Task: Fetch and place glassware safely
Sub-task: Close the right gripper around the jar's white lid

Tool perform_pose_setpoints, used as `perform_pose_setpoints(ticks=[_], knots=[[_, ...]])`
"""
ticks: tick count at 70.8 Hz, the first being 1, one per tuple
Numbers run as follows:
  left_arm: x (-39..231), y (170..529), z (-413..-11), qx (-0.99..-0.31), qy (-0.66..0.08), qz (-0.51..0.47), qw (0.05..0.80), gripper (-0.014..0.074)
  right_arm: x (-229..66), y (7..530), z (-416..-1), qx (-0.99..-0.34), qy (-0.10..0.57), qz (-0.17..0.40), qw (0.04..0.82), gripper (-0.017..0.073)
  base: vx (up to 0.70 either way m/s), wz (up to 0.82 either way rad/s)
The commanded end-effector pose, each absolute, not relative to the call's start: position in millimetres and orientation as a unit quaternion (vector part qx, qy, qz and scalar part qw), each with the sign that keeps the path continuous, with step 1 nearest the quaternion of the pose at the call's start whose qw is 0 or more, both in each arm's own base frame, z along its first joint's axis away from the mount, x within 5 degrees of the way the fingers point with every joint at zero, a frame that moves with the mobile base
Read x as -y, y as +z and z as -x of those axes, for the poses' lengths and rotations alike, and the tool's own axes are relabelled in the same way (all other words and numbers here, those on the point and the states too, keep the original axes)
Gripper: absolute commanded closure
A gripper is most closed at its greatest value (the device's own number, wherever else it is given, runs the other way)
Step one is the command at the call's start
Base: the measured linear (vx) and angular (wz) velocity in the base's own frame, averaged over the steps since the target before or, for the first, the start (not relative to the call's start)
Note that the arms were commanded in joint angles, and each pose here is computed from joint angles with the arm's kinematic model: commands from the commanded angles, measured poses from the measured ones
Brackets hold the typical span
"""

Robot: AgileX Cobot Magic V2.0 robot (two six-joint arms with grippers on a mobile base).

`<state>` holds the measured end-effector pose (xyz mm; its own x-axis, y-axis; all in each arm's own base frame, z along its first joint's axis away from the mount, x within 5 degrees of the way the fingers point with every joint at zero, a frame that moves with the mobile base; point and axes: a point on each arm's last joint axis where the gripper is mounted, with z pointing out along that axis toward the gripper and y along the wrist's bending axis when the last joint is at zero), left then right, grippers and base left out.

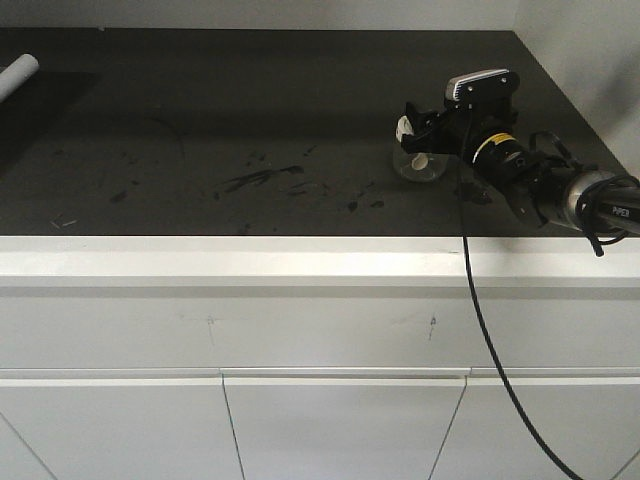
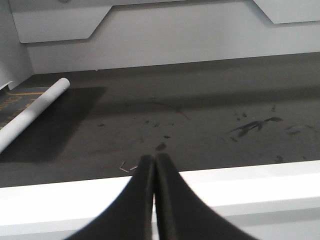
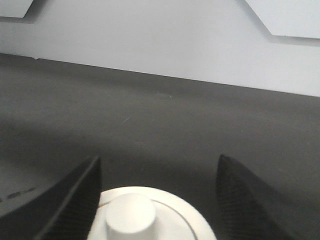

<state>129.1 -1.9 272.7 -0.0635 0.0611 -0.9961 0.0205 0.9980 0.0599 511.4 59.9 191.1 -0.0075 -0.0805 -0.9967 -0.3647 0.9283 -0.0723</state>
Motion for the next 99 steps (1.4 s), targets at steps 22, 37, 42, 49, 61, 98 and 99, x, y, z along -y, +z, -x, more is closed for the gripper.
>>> perform_pose_setpoints(ticks=[22,37,42,49,61,98,99], knots=[[2.7,288.5,-129.5,-0.693,0.009,-0.024,0.721,0.0601,-63.1,229.5,-509.1,-0.664,0.111,0.166,0.721,0.057,0.0,0.0],[2.7,288.5,-129.5,-0.693,0.009,-0.024,0.721,0.0601,-62.6,244.3,-505.7,-0.661,0.121,0.155,0.725,0.0566,0.0,0.0],[2.7,288.5,-129.5,-0.693,0.009,-0.024,0.721,0.0601,-61.7,252.5,-503.7,-0.661,0.115,0.154,0.725,0.0565,0.0,0.0],[2.7,288.5,-129.5,-0.693,0.009,-0.024,0.721,0.0601,-59.8,267.1,-499.7,-0.663,0.105,0.151,0.726,0.0564,0.0,0.0],[2.7,288.5,-129.5,-0.693,0.009,-0.024,0.721,0.0601,-58.2,300.3,-486.4,-0.658,0.12,0.131,0.732,0.0563,0.0,0.0],[2.7,288.5,-129.5,-0.693,0.009,-0.024,0.721,0.0601,-60.5,304.9,-355.7,-0.673,0.145,0.194,0.699,0.0563,0.0,0.0],[2.7,288.5,-129.5,-0.693,0.009,-0.024,0.721,0.0601,-60.7,304.5,-352.6,-0.672,0.147,0.196,0.698,0.0563,0.0,0.0]])
